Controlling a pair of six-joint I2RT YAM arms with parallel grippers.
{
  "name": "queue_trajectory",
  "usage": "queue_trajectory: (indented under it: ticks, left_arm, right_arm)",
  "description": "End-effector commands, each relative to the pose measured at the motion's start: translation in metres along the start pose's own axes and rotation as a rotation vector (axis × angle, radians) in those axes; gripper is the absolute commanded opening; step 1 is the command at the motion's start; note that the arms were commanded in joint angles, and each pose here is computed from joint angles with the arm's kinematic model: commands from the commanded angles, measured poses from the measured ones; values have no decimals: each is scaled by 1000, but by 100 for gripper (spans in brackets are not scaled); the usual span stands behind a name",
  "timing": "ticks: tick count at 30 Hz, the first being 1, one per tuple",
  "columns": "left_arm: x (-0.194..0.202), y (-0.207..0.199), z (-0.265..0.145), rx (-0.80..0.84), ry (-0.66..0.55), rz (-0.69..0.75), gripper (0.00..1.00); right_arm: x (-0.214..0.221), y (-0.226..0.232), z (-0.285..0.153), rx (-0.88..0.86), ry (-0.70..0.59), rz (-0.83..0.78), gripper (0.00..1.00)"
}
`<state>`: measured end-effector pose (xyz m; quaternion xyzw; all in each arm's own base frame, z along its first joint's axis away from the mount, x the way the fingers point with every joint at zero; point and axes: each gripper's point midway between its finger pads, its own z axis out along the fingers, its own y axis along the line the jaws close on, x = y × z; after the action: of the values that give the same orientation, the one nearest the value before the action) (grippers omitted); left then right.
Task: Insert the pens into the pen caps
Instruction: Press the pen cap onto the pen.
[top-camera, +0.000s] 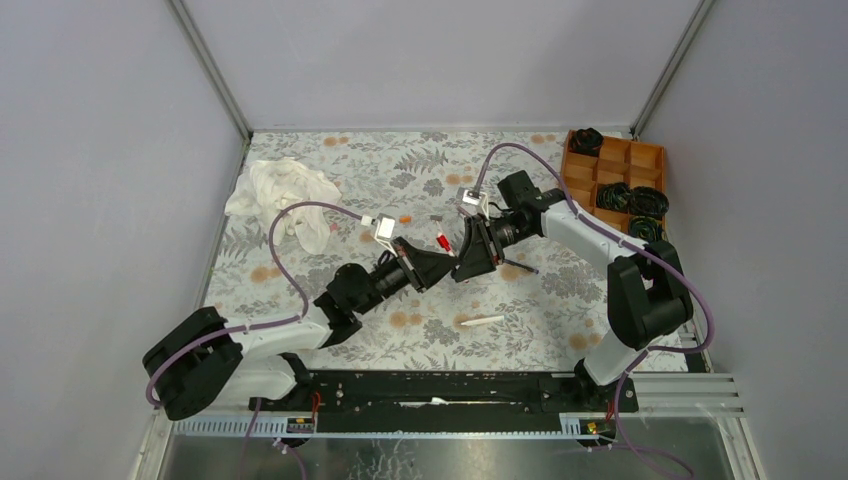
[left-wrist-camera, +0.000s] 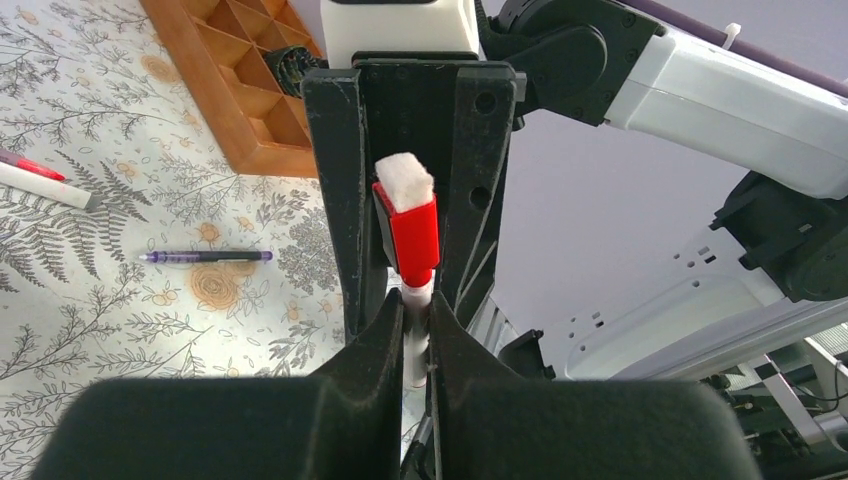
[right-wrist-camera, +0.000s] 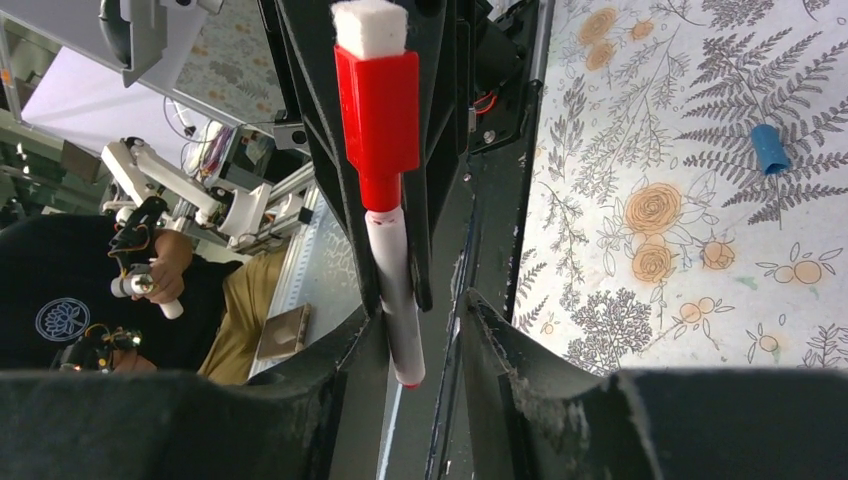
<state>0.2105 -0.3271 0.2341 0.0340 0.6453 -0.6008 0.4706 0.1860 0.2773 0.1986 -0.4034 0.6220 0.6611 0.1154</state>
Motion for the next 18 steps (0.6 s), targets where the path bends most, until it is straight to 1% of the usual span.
queue_trajectory:
  ticks: [1,3,5,8,10,11,14,15,16,17,18]
  left_arm:
    - [-10,-13,9,26,-47,62,0]
    - [-10,-12,9,23,-46,66,0]
    - [-10,-12,9,21,-50,69,0]
    - [-11,-13,7,24,-65,71,0]
    - [-12,-14,6,30,-72,78,0]
    - [-12,-15,6,33,-73,81,0]
    - [-11,-17,5,44,-69,94,0]
    - [-11,-18,4,49,-69,99,2]
    - [-12,-21,3,58,-67,101,6]
    - [-11,-23,2,68,-61,103,13]
    - [-10,-23,1,71,-56,104,24]
  right_arm:
    - [-5,9,4,-57,-16,2,38]
    - [-6,10,4,-65,-20,4,37]
    - [-7,10,4,-68,-20,5,30]
    - [-7,8,4,-72,-21,18,16]
    - [-7,6,5,-71,-20,23,3]
    - [-7,5,4,-70,-20,25,0]
    - [-6,4,4,-59,-15,15,0]
    - [-6,4,4,-55,-13,9,0]
    - [-6,4,4,-47,-10,1,0]
    - [-6,3,4,-40,-8,-6,0]
    - [-5,3,4,-33,-5,-12,0]
